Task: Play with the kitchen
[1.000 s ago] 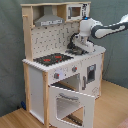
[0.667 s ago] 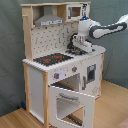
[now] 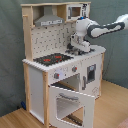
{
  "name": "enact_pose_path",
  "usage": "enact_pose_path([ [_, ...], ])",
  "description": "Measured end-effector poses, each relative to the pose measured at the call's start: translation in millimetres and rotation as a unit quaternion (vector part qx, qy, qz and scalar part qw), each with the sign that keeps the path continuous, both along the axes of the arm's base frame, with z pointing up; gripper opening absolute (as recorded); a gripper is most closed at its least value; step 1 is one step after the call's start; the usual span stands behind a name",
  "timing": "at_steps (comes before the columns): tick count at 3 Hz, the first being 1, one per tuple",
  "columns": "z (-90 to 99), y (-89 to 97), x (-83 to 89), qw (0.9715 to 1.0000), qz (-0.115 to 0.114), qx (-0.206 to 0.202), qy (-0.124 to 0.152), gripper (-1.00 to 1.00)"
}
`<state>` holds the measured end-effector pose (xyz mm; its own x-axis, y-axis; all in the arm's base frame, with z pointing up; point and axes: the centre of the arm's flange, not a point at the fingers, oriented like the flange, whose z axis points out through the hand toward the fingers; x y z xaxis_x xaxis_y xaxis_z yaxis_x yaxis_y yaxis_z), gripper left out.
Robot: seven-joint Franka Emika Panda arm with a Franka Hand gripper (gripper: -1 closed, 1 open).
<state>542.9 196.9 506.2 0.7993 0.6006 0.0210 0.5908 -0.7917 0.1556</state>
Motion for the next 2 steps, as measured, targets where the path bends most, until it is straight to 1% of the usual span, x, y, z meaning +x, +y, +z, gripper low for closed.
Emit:
enact_pose_path([
  [1,0.5,0.7,0.0,1.0000,0.001,0.000,0.000,1.00],
  [2,11.5,0.2,6.8,0.9999,0.006,0.010,-0.009,1.00],
])
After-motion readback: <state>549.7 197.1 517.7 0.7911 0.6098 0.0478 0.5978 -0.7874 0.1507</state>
